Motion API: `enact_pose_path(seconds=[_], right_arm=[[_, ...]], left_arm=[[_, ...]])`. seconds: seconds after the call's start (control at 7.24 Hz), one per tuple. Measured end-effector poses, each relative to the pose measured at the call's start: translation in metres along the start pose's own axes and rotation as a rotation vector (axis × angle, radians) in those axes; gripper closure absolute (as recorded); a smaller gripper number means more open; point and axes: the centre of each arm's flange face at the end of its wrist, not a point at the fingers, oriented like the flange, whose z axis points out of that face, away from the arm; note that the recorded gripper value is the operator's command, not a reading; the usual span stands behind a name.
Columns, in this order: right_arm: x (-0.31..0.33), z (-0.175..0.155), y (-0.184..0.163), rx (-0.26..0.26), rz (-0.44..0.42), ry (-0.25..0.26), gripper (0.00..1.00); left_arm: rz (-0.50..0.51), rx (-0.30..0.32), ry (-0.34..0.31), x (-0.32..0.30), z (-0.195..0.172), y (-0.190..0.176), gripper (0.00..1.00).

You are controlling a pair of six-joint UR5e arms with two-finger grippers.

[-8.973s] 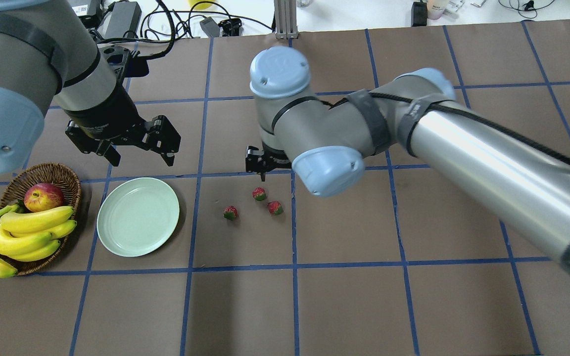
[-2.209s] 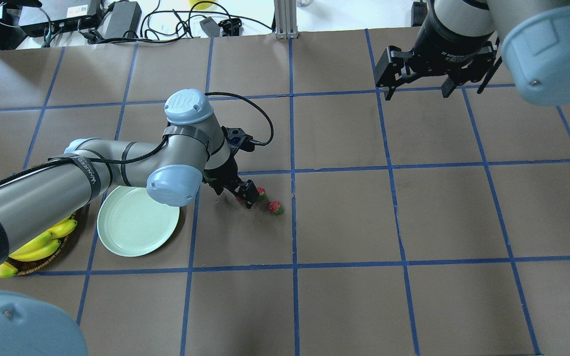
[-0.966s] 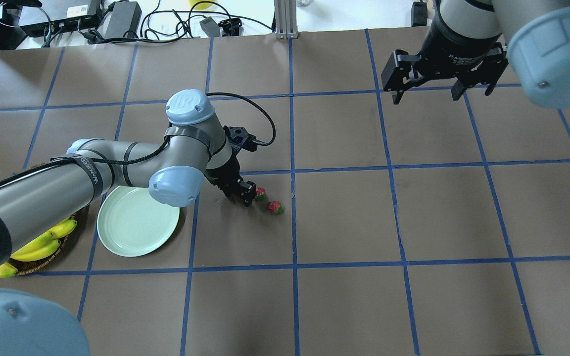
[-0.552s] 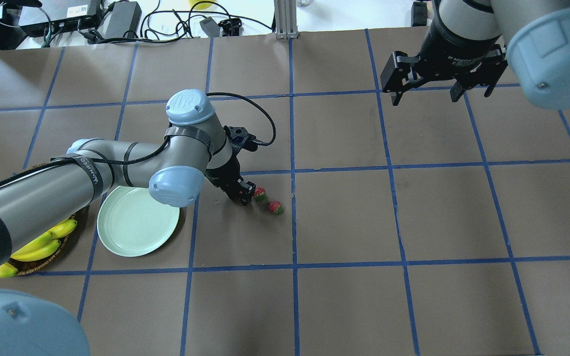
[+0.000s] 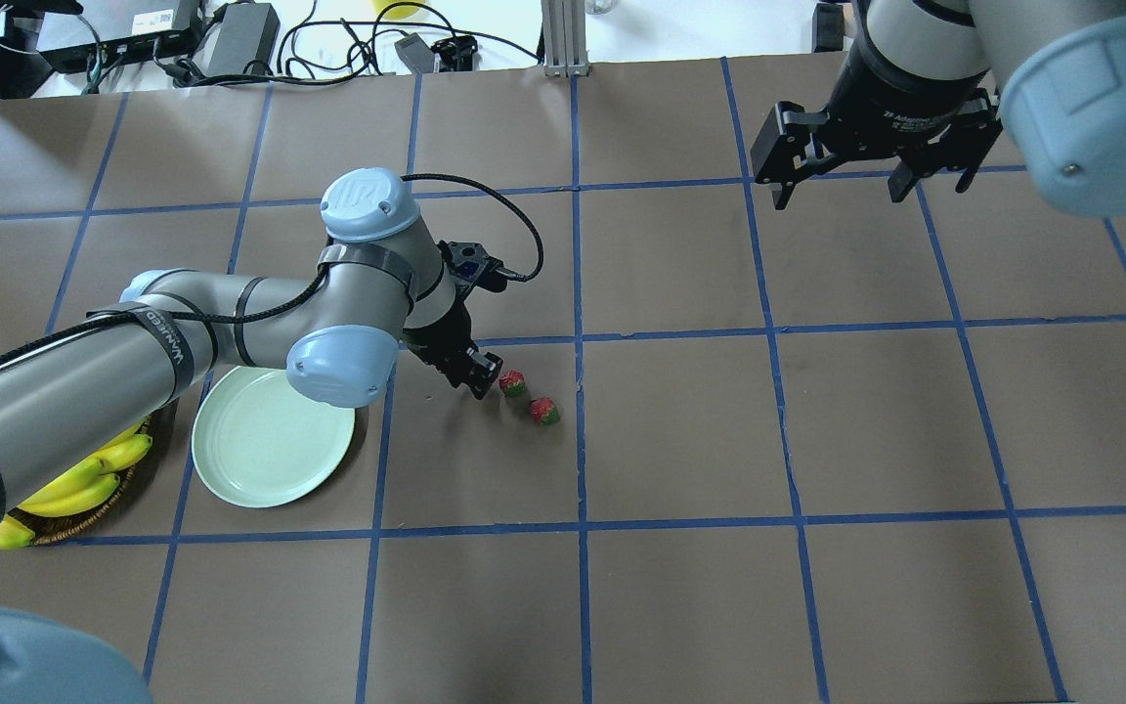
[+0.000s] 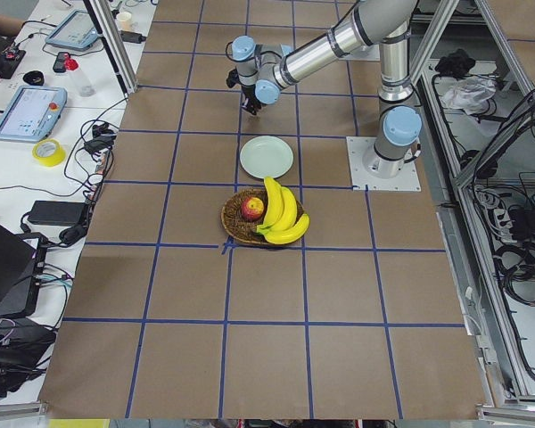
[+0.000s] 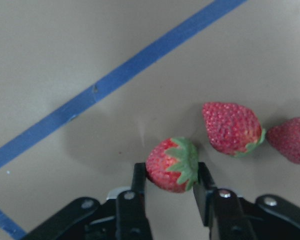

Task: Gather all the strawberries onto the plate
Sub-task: 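Lift the strawberry with the left gripper and carry it over the plate, then lower the strawberry onto the plate and open the left gripper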

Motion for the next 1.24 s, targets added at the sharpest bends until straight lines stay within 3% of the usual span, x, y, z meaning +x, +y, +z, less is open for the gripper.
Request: enact_pose_path(seconds=[0.14,0.55,0.97,1.1,1.24], right_arm=[[0.000,0.000,0.000,0.000,0.000,0.000,0.00],[0.000,0.000,0.000,0.000,0.000,-0.001,0.00],[0.000,0.000,0.000,0.001,0.000,0.003,0.00],[0.000,0.000,0.000,0.000,0.000,0.003,0.00],[0.000,0.000,0.000,0.000,0.000,0.001,0.00]], left_arm=[[-0.004,-0.001,-0.011,-0.001,-0.009,0.003,1.00],[-0.065,-0.081,-0.141,-0.043,-0.046,0.021,1.00],[-0.244,-0.103,-0.109,-0.173,-0.073,0.082,1.00],[-0.293,-0.119,-0.080,-0.197,-0.074,0.102,0.88],[-0.324,-0.139,-0.055,-0.207,-0.071,0.115,0.38]])
